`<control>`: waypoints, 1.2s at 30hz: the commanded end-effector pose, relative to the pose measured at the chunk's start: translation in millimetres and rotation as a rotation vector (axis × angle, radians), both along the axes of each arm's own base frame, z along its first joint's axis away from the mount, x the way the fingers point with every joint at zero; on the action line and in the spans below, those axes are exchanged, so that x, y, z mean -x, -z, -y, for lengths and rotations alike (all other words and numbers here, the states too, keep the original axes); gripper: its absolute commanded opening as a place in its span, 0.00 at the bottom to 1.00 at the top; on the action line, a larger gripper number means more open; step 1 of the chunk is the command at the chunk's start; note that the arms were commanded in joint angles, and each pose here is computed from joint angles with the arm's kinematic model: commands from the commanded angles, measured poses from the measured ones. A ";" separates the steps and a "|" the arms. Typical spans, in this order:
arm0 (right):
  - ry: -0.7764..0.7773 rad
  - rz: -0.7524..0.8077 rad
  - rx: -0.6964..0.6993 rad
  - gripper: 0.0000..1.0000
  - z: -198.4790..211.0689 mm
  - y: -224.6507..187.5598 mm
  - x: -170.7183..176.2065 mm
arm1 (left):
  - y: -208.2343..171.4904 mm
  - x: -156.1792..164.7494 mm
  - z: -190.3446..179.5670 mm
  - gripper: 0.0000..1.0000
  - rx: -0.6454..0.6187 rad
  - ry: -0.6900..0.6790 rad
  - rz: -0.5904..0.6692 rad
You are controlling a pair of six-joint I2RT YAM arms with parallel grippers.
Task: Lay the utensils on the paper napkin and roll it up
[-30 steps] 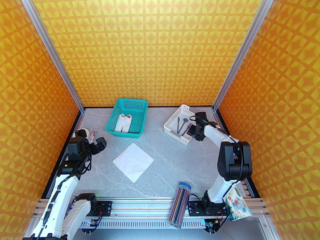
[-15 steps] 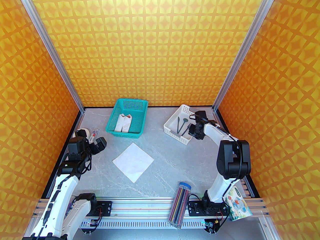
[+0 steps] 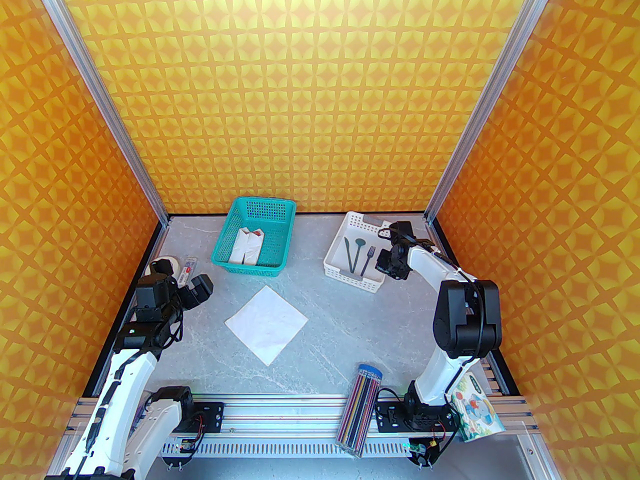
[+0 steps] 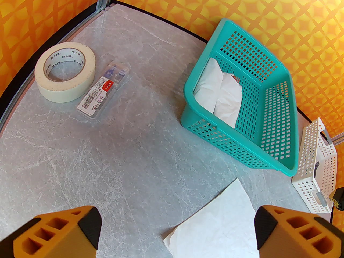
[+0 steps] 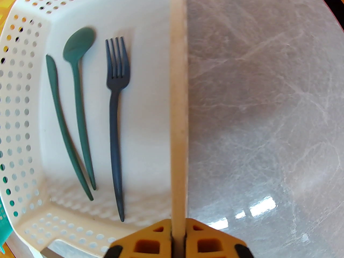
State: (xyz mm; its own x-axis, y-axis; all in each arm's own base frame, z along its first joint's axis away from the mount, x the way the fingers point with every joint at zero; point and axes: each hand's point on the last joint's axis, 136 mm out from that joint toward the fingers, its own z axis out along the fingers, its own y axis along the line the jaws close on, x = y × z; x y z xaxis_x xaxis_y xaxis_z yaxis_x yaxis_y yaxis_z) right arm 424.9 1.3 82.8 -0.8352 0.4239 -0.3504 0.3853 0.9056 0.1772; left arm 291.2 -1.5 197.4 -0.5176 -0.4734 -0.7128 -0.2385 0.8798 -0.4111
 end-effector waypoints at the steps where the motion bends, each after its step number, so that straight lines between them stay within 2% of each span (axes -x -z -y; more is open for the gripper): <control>1: -0.096 0.006 -0.023 0.08 -8.8 -7.4 -3.7 | 1.3 4.4 4.5 0.99 0.015 0.014 -0.007; 11: -0.306 -0.004 -0.045 0.07 -25.7 -5.4 -1.0 | -1.3 4.1 4.4 0.99 0.012 0.016 -0.004; 20: -0.417 -0.027 0.085 0.05 -11.6 -2.6 -13.0 | -5.2 5.5 4.4 0.99 -0.013 0.034 -0.007; 27: -0.435 -0.031 0.102 0.21 -9.8 -4.4 -16.8 | -13.4 5.5 4.4 0.99 -0.052 0.061 0.000; 30: -0.419 -0.001 0.124 0.28 -6.7 -19.8 -17.6 | -19.5 5.4 4.4 0.99 -0.069 0.072 0.006; 36: -0.363 0.052 0.160 0.35 0.6 -62.4 -17.2 | -21.5 6.7 6.7 0.99 -0.061 0.083 0.003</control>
